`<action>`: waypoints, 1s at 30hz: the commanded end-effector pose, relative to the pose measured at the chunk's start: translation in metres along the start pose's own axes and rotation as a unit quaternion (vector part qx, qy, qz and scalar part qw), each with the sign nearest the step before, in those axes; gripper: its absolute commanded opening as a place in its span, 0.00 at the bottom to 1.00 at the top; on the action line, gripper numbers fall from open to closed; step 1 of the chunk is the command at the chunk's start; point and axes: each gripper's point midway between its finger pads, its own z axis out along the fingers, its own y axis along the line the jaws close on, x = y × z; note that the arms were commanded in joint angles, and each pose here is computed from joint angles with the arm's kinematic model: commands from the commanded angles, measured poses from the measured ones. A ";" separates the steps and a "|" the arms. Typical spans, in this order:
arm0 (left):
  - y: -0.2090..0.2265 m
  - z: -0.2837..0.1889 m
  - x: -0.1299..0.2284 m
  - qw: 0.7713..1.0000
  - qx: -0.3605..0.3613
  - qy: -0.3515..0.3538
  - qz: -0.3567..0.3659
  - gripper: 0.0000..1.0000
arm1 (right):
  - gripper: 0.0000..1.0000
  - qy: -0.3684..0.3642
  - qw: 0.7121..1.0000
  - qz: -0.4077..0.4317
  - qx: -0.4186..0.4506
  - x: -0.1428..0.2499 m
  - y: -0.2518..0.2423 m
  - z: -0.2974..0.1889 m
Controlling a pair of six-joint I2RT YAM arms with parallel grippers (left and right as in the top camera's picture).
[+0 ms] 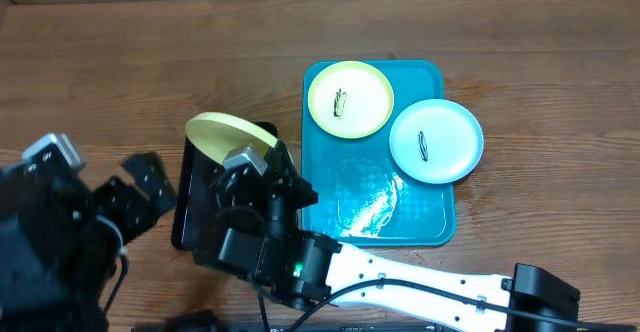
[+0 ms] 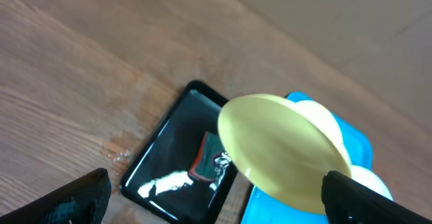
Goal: Clean dirty plates on tray and stack at the side
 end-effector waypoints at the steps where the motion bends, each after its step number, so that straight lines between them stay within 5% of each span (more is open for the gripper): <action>1: 0.003 -0.004 -0.004 1.000 -0.008 -0.013 0.006 1.00 | 0.04 -0.016 1.000 0.011 0.022 -0.016 -0.014 -0.006; 12: 0.003 -0.002 -0.003 1.000 -0.010 -0.008 0.006 1.00 | 0.04 -0.031 0.997 0.014 0.065 -0.030 -0.031 -0.009; 16: 0.003 -0.002 -0.003 1.000 -0.010 -0.008 0.006 1.00 | 0.04 -0.026 1.000 -0.004 -0.002 -0.030 -0.009 -0.004; 19: 0.003 -0.002 -0.003 1.000 -0.010 -0.008 0.006 1.00 | 0.04 -0.033 0.997 0.044 0.056 -0.034 -0.031 -0.007; 21: 0.003 -0.002 -0.003 1.000 -0.010 -0.007 0.006 1.00 | 0.04 -0.032 0.999 0.021 -0.008 -0.034 -0.008 -0.007; 24: 0.003 -0.002 -0.003 1.000 -0.010 -0.008 0.006 1.00 | 0.04 -0.032 0.999 0.020 0.039 -0.036 -0.025 -0.003; 27: 0.003 -0.002 -0.003 1.000 -0.010 -0.008 0.006 1.00 | 0.04 -0.032 0.999 0.004 -0.022 -0.036 -0.004 -0.002; 30: 0.003 -0.002 -0.003 1.000 -0.010 -0.007 0.006 1.00 | 0.04 -0.034 0.998 0.025 0.047 -0.039 -0.030 0.000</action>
